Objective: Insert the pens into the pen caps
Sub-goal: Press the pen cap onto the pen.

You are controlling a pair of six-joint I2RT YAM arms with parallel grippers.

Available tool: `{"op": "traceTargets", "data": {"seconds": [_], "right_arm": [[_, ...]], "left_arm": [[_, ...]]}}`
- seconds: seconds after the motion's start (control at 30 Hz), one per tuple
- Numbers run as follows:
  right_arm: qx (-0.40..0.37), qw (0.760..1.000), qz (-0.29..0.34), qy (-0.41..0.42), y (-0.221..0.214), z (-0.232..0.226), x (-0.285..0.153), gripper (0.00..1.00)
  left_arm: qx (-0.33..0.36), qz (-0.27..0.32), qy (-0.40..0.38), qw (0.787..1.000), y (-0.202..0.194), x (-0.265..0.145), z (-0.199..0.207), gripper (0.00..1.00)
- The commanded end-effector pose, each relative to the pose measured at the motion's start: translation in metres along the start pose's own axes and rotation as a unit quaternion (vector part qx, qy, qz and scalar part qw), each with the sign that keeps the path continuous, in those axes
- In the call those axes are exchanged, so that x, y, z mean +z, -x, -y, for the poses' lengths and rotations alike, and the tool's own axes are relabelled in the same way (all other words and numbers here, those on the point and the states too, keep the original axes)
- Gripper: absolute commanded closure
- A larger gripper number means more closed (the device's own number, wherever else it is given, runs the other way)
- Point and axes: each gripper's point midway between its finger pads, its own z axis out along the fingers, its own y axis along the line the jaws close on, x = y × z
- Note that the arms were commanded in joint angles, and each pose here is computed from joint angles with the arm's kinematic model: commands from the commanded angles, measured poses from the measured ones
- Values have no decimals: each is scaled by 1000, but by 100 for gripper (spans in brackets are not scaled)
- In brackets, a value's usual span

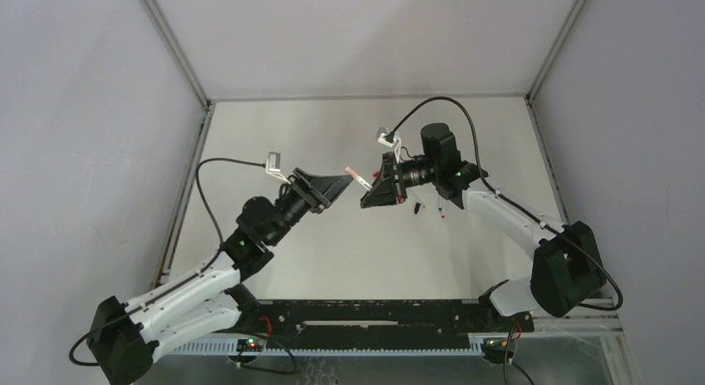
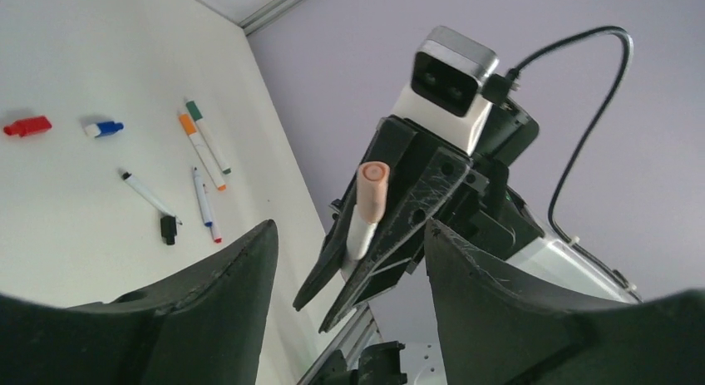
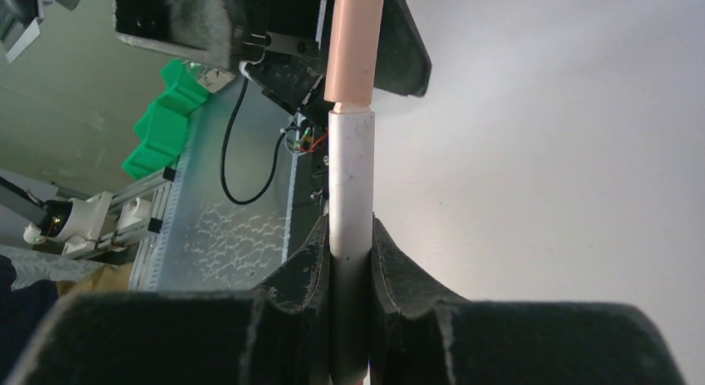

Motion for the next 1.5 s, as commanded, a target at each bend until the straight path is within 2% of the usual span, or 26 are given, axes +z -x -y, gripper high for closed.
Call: {"op": "traceTargets", "data": {"seconds": [0.0,0.1,0.23,0.33,0.47,0.6,0.77,1.3,1.47], "right_arm": [[-33,999,14,19,11,-16,-6,100],[-45,998,13,33,12,-22,-10,100],[-72,995,7,70,9,-37,-17,100],[-76,993,-2,88,5,-46,-22,100],[-85,991,-7,104,4,-56,-25,100],[-97,989,-9,110,4,-59,-25,100],[-96,989,-13,111,2,-59,-23,100],[-89,991,-19,93,0,-51,-16,100],[-89,992,-18,89,0,-50,-16,100]], "left_arm": [[70,-4,-71,995,7,-12,40,30],[123,-7,-118,985,8,-26,58,29],[195,33,-145,969,22,-44,66,28],[231,65,-172,955,29,-52,72,24],[233,75,-192,950,30,-51,80,11],[233,40,-214,948,22,-39,96,9],[207,35,-227,951,20,-24,103,9],[138,12,-249,958,9,-2,108,55],[124,5,-253,960,4,0,105,59]]}}
